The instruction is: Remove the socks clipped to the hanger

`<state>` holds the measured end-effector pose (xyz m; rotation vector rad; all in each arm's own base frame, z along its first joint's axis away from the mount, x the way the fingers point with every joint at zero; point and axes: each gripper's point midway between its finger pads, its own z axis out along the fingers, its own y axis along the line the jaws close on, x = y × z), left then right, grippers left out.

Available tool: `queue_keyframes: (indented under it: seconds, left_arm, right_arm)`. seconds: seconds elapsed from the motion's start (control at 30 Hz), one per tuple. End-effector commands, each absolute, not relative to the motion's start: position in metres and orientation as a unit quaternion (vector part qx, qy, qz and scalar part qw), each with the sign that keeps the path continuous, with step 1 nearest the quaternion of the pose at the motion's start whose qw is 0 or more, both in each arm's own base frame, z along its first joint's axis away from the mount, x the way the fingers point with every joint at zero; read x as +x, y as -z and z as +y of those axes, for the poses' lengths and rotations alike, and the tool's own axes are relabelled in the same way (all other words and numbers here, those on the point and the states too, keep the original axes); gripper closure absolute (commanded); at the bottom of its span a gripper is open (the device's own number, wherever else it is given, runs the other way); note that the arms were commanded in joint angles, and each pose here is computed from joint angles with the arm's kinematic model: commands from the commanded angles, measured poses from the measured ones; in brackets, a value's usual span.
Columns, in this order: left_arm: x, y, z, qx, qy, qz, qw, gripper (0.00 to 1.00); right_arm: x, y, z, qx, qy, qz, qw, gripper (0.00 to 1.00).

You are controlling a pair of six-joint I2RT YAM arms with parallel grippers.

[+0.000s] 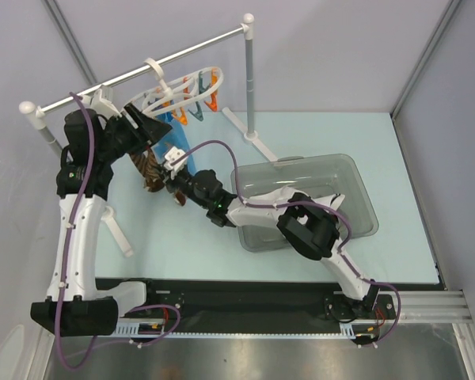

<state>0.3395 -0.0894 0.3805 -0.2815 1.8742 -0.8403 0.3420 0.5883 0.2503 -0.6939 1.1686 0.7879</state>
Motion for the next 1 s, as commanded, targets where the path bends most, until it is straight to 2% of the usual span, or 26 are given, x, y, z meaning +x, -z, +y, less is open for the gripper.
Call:
queue_keyframes:
  seconds: [0.0,0.33,0.6,0.97]
  left_arm:
    - [0.323,-0.403,-0.078,-0.098,0.304,0.784,0.532,0.36]
    - [0.303,-0.420,-0.051,-0.110,0.215,0.801,0.548,0.31]
    - [0.294,-0.408,-0.029,-0.145,0.159,0.811,0.544,0.33]
    - [0.313,-0.391,-0.032,-0.166,0.178,0.808,0.536,0.32]
  right_arm:
    - [0.317,-0.318,0.572,-0.282,-0.389,0.477,0.736,1.00]
    - [0.312,-0.331,0.531,-0.244,-0.362,0.492,0.753,1.00]
    - [0.307,-0.335,0.510,-0.243,-0.333,0.494,0.765,1.00]
    - [0.291,-0.338,0.507,-0.259,-0.308,0.481,0.779,1.00]
